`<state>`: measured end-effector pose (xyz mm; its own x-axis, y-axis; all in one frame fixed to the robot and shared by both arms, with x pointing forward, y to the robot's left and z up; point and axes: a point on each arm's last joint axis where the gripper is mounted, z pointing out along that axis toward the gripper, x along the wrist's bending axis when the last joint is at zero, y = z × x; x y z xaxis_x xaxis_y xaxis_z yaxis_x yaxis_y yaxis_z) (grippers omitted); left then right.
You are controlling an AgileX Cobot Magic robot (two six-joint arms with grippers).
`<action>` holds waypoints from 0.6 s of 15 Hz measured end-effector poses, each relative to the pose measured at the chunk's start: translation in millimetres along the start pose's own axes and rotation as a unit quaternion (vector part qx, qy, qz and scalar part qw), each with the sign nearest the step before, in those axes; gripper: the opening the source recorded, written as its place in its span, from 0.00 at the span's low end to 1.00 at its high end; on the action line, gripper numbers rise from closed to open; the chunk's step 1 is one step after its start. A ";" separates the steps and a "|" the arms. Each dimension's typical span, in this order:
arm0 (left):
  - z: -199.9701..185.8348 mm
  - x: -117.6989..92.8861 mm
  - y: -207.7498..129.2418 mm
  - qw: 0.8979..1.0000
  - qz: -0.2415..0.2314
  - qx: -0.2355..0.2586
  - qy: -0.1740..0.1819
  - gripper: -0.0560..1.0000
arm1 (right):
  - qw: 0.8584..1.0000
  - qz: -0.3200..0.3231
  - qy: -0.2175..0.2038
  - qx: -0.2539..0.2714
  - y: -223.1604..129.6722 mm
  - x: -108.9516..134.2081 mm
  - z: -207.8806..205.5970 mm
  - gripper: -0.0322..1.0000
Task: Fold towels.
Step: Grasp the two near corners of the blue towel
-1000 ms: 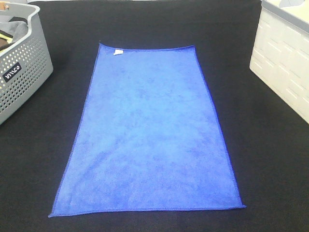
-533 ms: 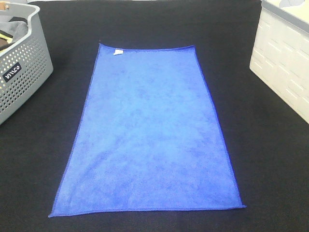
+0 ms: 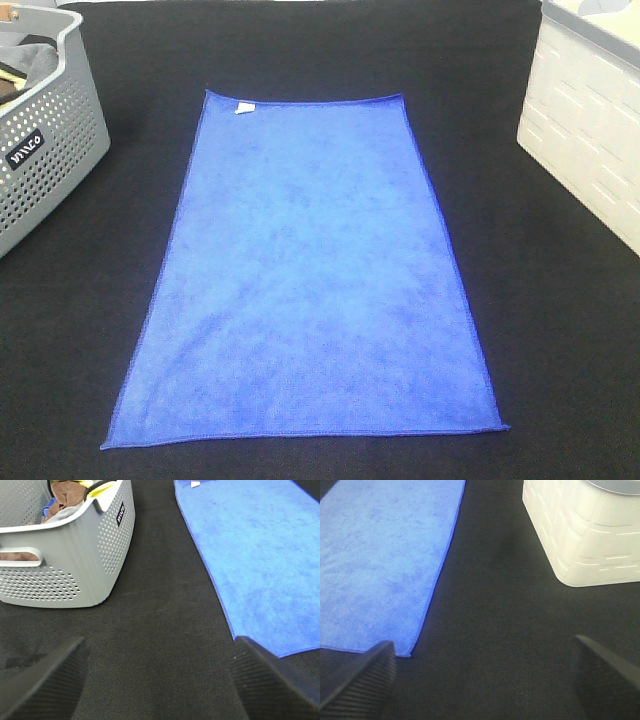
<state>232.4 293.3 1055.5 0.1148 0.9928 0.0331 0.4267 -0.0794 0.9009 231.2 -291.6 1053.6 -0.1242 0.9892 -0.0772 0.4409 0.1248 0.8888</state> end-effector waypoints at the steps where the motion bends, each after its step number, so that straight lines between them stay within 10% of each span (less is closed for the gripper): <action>1: 0.0 0.0 0.0 1.000 0.000 0.000 0.000 0.77 | 1.000 0.000 0.000 0.000 0.0 0.0 0.0 0.88; 9: 0.0 0.0 0.0 1.000 0.000 0.000 0.000 0.77 | 1.000 0.000 0.000 0.000 0.0 0.0 0.0 0.88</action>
<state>232.4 293.3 1055.5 0.1148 0.9928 0.0331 0.4267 -0.0794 0.9009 231.2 -291.6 1053.6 -0.1242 0.9892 -0.0772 0.4409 0.1248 0.8888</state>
